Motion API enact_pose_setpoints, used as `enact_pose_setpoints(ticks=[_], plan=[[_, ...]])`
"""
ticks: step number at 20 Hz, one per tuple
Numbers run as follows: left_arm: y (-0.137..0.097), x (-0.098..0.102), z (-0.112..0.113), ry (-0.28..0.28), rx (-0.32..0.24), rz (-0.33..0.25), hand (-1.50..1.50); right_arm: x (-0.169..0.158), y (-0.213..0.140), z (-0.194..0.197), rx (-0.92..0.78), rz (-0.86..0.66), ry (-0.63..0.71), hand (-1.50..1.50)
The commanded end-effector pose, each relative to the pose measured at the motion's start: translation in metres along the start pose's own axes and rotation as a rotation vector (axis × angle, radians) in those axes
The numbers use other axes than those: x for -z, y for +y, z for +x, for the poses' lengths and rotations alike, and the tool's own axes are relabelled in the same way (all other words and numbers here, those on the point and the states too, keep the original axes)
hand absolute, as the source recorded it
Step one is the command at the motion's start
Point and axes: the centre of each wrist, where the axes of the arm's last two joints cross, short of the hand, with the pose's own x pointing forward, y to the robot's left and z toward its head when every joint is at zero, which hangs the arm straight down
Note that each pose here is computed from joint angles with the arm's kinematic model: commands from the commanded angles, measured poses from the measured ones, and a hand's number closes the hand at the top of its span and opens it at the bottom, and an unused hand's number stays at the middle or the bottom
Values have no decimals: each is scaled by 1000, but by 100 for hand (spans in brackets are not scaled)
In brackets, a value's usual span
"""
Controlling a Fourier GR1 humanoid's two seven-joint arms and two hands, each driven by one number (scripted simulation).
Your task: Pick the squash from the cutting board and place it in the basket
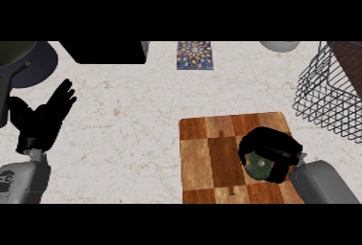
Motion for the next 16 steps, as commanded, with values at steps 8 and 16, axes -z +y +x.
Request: enact_pose_setpoints(ticks=[8,16], plan=[[14,-8,-8,16,8,45,0,20,52,33,210,-154,434,150],[17,-4,7,15,6,33,0,27,53,87,403,-366,748,150]])
